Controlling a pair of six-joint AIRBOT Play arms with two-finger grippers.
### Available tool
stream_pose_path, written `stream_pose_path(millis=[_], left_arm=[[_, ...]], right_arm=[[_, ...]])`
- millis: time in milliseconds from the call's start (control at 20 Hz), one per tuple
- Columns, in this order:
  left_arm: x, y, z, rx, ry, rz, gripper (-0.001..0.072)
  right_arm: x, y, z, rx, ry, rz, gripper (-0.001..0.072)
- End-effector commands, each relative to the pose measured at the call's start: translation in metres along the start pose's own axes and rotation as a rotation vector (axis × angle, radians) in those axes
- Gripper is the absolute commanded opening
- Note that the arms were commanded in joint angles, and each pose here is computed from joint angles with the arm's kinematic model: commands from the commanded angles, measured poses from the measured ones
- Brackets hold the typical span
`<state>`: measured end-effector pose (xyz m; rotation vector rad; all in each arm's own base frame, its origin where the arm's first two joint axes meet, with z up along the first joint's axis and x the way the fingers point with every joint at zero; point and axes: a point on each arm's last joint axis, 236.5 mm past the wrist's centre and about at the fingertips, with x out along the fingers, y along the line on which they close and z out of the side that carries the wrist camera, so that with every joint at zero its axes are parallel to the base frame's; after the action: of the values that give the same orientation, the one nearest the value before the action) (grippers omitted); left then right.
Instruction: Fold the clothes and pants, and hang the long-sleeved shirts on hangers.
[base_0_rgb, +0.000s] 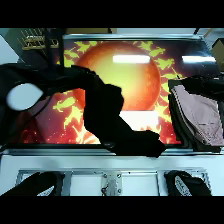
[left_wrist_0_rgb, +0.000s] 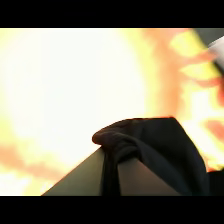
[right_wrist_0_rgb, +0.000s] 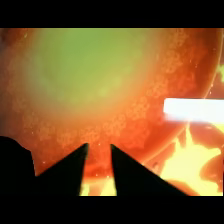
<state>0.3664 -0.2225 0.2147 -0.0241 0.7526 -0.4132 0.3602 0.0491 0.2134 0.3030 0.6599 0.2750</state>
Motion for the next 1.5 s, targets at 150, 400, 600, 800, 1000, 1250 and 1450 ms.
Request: stream_pose_path(millis=[150,400,600,800,1000,1250,1450], left_arm=[[0.118,0.115,-0.085,-0.366,0.290,0.122,0.0010],[0.134,0.147,-0.109,-0.477,0.371,0.137,0.0010],[0.134,0.148,-0.110,-0.430,0.375,0.135,0.0010],[0.134,0.148,-0.110,-0.428,0.374,0.135,0.0010],[0.134,0.148,-0.110,-0.428,0.372,0.135,0.0010],[0.135,0.148,-0.108,-0.427,0.366,0.135,0.0010],[0.100,0.151,-0.054,-0.401,0.221,0.129,0.0010]], right_arm=[[0.060,-0.004,-0.092,-0.007,0.305,0.064,0.0647],[0.109,0.023,-0.226,-0.170,0.670,0.197,0.0647],[0.128,0.001,-0.278,-0.262,0.853,0.223,0.0647],[0.122,-0.005,-0.315,-0.354,1.001,0.331,0.0646],[0.143,-0.014,-0.312,-0.362,0.944,0.286,0.0646],[0.145,-0.006,-0.314,-0.389,0.942,0.295,0.0104],[0.146,-0.002,-0.240,-0.366,0.784,0.209,0.0017]])
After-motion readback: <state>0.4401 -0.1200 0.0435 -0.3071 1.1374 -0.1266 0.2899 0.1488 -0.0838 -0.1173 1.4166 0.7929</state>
